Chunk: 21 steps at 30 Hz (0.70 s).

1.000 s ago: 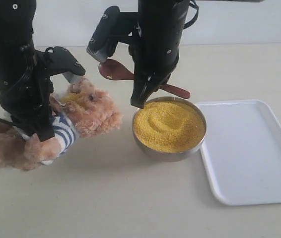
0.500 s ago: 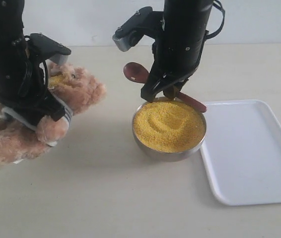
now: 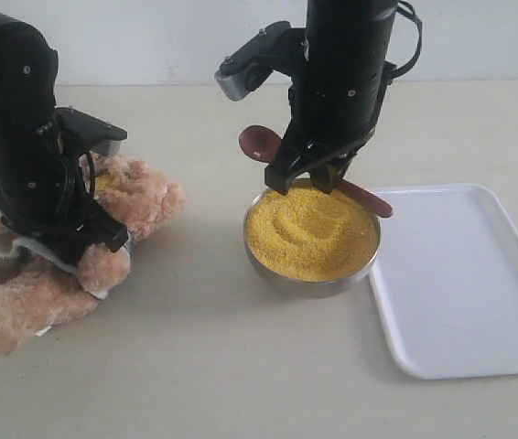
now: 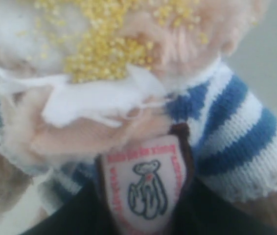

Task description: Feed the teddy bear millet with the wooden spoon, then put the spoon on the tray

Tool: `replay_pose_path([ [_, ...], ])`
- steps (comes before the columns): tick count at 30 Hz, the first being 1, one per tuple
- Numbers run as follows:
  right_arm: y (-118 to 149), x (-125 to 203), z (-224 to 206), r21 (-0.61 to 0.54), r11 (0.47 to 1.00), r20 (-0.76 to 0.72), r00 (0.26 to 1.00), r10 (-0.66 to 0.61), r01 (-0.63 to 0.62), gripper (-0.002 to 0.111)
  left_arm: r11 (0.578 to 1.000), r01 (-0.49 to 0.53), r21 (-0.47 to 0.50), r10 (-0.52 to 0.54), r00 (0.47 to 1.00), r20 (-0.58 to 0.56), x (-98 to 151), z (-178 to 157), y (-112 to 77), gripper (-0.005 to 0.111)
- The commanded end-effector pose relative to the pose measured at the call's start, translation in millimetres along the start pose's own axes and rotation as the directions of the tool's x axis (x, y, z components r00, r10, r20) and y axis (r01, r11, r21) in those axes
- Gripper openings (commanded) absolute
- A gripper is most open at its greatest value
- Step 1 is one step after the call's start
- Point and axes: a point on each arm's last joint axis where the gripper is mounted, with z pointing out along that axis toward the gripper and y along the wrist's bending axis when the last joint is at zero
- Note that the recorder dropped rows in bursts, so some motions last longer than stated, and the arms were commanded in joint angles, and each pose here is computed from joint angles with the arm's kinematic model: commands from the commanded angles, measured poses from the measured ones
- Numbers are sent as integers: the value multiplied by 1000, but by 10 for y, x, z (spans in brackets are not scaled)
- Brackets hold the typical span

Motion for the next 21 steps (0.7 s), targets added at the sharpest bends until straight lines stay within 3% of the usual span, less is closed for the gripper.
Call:
replay_pose_path([
  [1,-2,28,-55,-7,1000,8,1000,16,-15,0,996,86,8,-86,996,36,-26,-7,54,4],
  [5,-83,53,-45,-43,997,12,998,63,-62,0,986,164,10,-164,986,32,-15,11,207,4],
  [13,-155,171,97,-74,989,-43,992,122,-125,0,986,166,17,-167,984,56,-38,10,205,4],
  [16,-275,314,233,-81,973,-77,975,209,-215,0,986,166,17,-167,984,56,-38,10,205,4],
  [21,-471,425,73,-58,951,13,952,306,-305,0,987,162,17,-163,985,56,-38,10,205,4],
])
